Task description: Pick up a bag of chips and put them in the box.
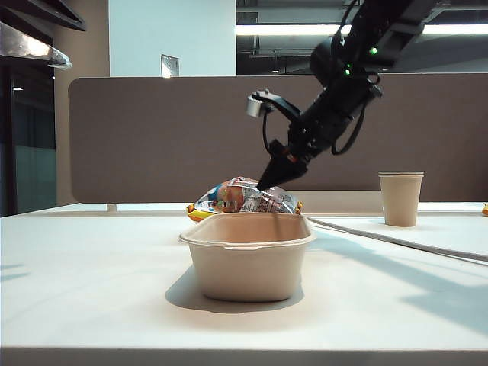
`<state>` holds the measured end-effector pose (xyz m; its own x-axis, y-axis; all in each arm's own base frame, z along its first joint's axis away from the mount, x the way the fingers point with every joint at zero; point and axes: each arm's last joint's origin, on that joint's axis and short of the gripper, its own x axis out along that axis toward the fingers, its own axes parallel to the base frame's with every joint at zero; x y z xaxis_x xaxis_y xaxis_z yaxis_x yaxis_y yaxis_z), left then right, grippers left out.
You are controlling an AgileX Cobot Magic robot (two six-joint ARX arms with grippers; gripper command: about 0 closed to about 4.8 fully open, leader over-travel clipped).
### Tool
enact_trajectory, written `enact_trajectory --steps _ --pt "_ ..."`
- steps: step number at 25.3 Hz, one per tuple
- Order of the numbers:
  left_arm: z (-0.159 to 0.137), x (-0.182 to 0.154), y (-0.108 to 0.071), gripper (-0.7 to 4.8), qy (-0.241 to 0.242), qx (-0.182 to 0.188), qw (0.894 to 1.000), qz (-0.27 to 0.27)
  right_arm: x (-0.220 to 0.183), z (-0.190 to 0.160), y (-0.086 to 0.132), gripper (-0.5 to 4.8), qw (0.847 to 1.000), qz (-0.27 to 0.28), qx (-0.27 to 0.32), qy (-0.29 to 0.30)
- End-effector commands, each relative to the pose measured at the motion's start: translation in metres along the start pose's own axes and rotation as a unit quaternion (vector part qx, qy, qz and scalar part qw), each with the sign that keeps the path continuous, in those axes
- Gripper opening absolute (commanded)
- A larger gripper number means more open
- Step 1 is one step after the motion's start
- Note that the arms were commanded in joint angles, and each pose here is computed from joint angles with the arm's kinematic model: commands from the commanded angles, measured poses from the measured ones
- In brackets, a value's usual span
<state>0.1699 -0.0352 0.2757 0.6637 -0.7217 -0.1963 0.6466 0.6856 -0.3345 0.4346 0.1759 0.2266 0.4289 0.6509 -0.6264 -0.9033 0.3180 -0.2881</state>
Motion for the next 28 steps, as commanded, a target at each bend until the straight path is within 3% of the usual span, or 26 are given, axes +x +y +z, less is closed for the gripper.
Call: enact_trajectory --steps 1,18,20,21,24,28 --pt "0.003 -0.001 -0.001 2.6 -0.006 0.007 1.0 -0.005 0.003 -0.002 0.001 4.74 1.0 0.018 0.006 -0.009" --pt "0.003 -0.001 -0.002 2.6 -0.005 0.005 1.0 -0.012 0.032 -0.029 0.008 4.7 0.998 0.044 0.031 0.034" --pt "0.003 -0.001 -0.002 2.6 -0.005 0.005 1.0 -0.012 0.032 -0.029 0.007 4.43 0.998 0.033 0.029 0.042" --pt "0.003 -0.001 -0.002 2.6 -0.005 0.005 1.0 -0.012 0.032 -0.029 0.006 3.75 0.998 0.024 0.027 0.049" --pt "0.003 -0.001 -0.002 2.6 -0.005 0.005 1.0 -0.012 0.032 -0.029 0.005 2.52 0.998 0.016 0.026 0.056" --pt "0.003 -0.001 -0.002 2.6 -0.005 0.007 1.0 -0.012 0.032 -0.028 0.005 2.38 0.998 0.016 0.025 0.053"
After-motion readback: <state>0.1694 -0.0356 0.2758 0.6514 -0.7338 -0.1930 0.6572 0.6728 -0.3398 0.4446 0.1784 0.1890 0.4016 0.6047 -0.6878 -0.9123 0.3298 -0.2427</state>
